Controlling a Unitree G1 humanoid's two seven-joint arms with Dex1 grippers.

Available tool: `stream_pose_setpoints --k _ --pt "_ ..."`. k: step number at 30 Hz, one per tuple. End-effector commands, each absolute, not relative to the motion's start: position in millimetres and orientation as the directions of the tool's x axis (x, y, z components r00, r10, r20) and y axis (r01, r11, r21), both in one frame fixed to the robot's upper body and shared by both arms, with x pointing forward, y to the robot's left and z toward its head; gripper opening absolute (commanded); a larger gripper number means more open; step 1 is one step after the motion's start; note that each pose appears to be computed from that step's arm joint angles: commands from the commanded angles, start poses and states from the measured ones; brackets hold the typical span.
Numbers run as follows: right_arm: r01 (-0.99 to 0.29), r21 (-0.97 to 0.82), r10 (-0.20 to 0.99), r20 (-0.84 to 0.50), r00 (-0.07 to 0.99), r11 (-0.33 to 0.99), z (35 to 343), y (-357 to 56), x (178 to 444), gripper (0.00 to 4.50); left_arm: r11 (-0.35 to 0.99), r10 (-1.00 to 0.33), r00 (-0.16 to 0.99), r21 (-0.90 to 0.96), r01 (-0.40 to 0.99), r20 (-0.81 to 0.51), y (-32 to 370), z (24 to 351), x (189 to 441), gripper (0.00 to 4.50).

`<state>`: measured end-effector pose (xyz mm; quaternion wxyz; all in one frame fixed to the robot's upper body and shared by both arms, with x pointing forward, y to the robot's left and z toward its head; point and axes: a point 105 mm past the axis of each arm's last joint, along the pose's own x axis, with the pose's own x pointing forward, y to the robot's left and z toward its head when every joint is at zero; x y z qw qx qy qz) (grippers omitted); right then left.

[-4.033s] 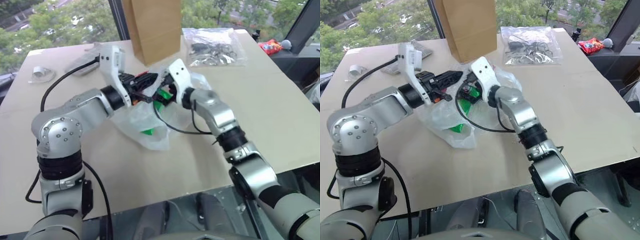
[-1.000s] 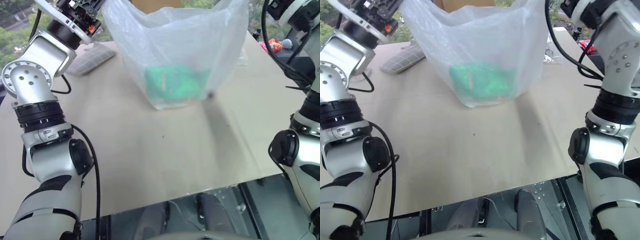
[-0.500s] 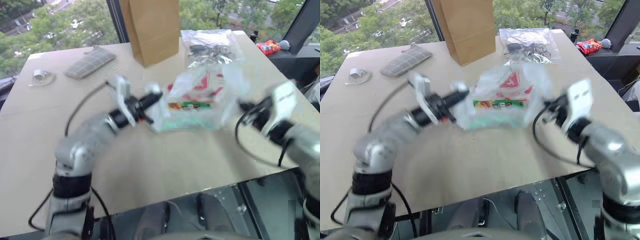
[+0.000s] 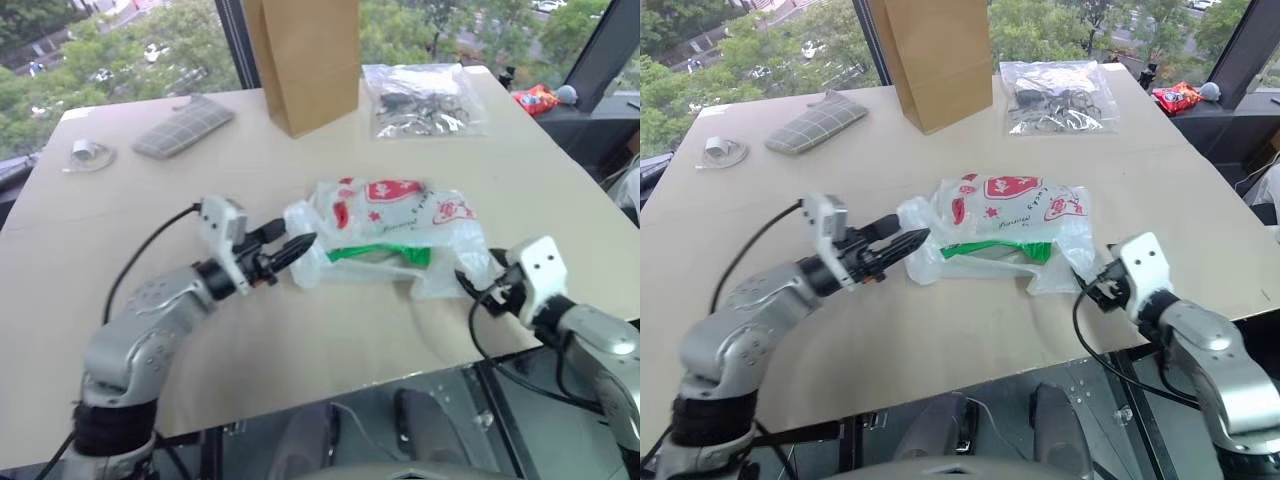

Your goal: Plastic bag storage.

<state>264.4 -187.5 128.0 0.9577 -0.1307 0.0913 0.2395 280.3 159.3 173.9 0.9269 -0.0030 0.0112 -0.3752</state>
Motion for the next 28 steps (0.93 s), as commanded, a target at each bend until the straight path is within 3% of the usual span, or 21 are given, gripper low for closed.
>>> stream_pose_setpoints --k 1,8,15,21,28 --pt "-0.558 -0.259 0.529 -0.176 0.830 0.788 159 -187 242 4.40 0.719 -0.690 0.724 0.103 0.687 -0.015 170 182 263 2.57" --pt "-0.643 -0.135 0.618 -0.189 0.763 0.754 179 -209 199 4.40 0.750 -0.634 0.759 0.121 0.651 -0.148 201 151 230 2.57" --pt "-0.684 -0.094 0.656 -0.214 0.724 0.724 197 -216 177 4.40 0.773 -0.609 0.771 0.082 0.630 -0.185 214 142 222 2.57" --pt "-0.643 -0.175 0.555 -0.371 0.745 0.746 186 -239 168 4.40 0.783 -0.597 0.776 0.065 0.619 -0.205 220 135 214 2.57" --pt "-0.599 -0.242 0.493 -0.381 0.782 0.763 183 -259 178 4.40 0.798 -0.575 0.791 0.073 0.599 -0.211 230 135 211 2.57"
